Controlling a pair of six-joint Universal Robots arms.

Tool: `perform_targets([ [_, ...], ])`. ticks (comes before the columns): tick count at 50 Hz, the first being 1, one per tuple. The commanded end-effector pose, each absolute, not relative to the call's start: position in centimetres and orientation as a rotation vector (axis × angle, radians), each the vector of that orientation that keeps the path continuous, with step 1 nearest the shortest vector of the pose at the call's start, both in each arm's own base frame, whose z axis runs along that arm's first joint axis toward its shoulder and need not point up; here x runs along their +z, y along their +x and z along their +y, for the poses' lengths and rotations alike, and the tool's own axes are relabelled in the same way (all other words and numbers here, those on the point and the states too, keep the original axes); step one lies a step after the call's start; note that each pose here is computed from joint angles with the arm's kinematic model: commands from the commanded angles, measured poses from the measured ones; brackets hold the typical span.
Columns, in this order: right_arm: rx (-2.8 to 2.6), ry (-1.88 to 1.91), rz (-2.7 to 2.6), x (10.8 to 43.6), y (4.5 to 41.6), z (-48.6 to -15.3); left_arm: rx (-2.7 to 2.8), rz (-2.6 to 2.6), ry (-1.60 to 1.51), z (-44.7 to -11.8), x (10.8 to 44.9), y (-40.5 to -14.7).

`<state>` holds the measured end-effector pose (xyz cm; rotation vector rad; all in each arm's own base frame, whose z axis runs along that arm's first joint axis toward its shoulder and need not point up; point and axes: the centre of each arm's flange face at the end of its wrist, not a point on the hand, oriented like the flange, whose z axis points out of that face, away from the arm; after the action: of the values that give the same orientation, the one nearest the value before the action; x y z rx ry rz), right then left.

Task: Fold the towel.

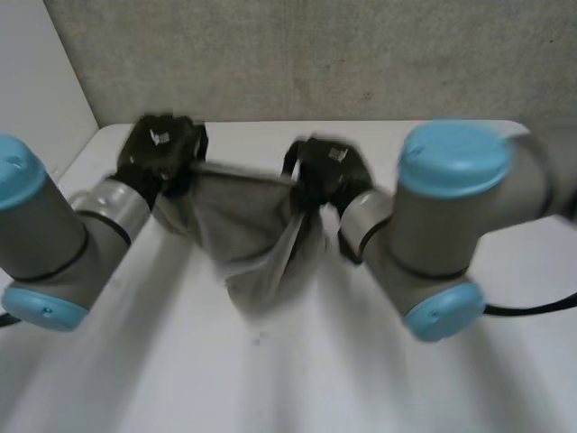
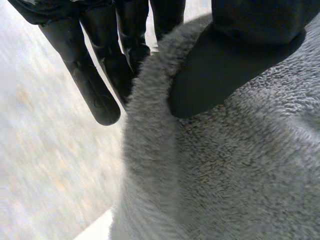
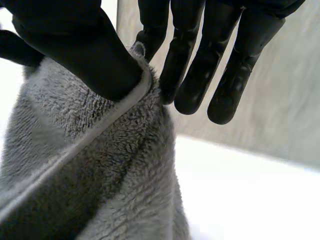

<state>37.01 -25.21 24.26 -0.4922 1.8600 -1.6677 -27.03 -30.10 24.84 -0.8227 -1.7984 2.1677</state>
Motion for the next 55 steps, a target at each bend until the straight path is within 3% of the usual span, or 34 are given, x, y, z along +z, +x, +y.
perform_targets([
  [1,-2.083,-0.639,1.62,36.1,32.7,-25.2,2.335,-1.413,-0.65,-26.0,36.4,-27.3],
  [7,-2.212,-0.677,1.584,41.4,29.3,-24.5,2.256,-1.347,-0.533,-23.3,40.3,-26.6],
  [13,-2.236,-0.776,1.658,42.6,26.6,-25.2,2.128,-1.507,-0.481,-22.5,39.4,-26.2],
  [17,-2.012,-0.974,1.843,38.1,27.2,-25.7,1.945,-1.688,-0.544,-22.5,34.9,-28.1],
  [19,-2.012,-0.975,1.844,38.1,27.2,-25.7,1.884,-1.748,-0.565,-23.0,32.9,-28.8],
  [20,-1.9,-1.076,1.947,35.0,27.6,-26.4,1.807,-1.828,-0.589,-23.6,30.2,-29.5],
  [21,-1.899,-1.077,1.948,35.0,27.6,-26.4,1.806,-1.829,-0.589,-23.6,30.2,-29.5],
  [22,-1.799,-1.199,2.037,31.7,28.0,-27.0,1.741,-1.9,-0.606,-24.3,27.9,-30.1],
  [23,-1.747,-1.253,2.081,29.8,28.1,-27.6,1.74,-1.901,-0.606,-24.3,27.8,-30.1],
  [25,-1.698,-1.293,2.122,28.0,28.3,-28.2,1.656,-1.996,-0.636,-25.7,24.2,-30.9],
  [33,-1.686,-1.272,2.169,21.5,29.7,-31.8,1.668,-2.007,-0.709,-29.5,20.9,-33.3],
  [38,-1.878,-1.111,2.044,20.8,30.7,-34.5,1.806,-1.9,-0.727,-32.3,22.7,-34.6],
  [44,-2.073,-0.849,1.84,23.4,31.1,-36.7,1.971,-1.732,-0.698,-33.8,27.2,-35.3],
  [50,-2.058,-0.774,1.801,25.0,31.0,-36.3,2.03,-1.657,-0.685,-32.5,30.8,-34.7],
  [55,-1.931,-0.819,1.874,23.4,31.0,-34.8,1.973,-1.711,-0.707,-30.7,30.1,-34.2],
])
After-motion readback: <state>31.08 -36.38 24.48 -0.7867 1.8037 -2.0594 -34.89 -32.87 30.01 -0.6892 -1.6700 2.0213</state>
